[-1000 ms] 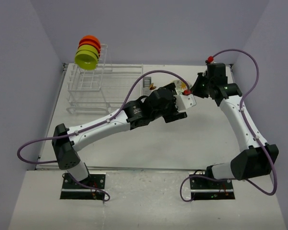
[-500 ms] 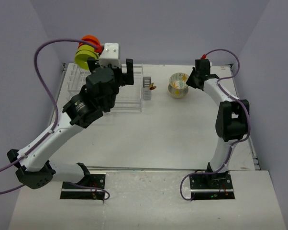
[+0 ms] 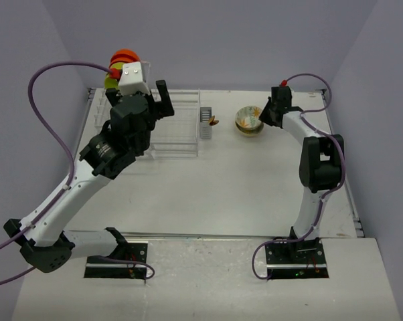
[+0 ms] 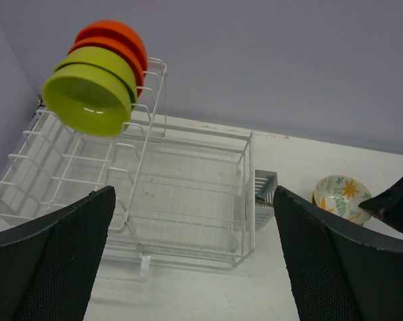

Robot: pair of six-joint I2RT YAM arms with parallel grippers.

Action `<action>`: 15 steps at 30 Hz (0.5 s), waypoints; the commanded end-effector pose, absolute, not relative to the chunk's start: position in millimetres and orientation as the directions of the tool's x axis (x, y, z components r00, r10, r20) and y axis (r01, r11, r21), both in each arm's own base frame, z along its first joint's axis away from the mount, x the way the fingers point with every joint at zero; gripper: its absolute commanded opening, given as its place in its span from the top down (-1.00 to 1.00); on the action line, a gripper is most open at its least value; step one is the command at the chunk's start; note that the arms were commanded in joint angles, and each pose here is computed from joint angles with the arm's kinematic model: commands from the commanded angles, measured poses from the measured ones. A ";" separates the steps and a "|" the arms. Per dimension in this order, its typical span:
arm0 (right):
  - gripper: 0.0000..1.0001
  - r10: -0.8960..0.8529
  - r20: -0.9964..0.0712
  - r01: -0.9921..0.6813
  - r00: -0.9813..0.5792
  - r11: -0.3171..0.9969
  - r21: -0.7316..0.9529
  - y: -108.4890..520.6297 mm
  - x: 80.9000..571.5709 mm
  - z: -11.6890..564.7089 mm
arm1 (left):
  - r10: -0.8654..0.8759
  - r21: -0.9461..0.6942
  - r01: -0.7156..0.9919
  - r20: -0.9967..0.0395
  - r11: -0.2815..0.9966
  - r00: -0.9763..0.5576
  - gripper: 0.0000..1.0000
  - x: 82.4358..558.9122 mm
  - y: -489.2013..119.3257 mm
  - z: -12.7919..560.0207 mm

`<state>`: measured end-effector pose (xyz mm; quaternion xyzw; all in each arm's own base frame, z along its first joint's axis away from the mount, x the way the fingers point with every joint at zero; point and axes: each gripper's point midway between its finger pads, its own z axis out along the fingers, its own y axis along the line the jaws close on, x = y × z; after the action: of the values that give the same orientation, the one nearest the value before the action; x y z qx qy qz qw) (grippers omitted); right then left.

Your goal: Unload the bowls from the dish rack

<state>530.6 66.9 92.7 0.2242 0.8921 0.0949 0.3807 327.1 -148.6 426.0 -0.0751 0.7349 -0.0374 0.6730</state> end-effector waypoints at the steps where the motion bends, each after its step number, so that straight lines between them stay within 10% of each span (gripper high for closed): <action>1: 0.60 0.505 -0.669 0.295 -0.545 0.863 0.410 70.5 543.5 117.5 | -0.293 -0.289 -0.082 -0.955 0.954 -0.045 -1.00 336.4 -135.5 437.1; 6: 0.42 0.503 -0.687 0.275 -0.524 0.864 0.422 69.1 537.6 135.3 | -0.327 -0.322 -0.083 -0.944 0.943 -0.050 -1.00 348.5 -127.9 436.4; 15: -0.49 0.505 -0.759 0.276 -0.411 0.862 0.424 50.1 494.5 218.7 | -0.530 -0.529 -0.032 -0.842 0.848 -0.101 -1.00 409.6 -89.4 431.6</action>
<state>506.9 63.7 144.4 0.2285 0.8698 0.1181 0.4210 392.0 -85.9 412.0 -0.1814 0.7355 -0.1030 0.6446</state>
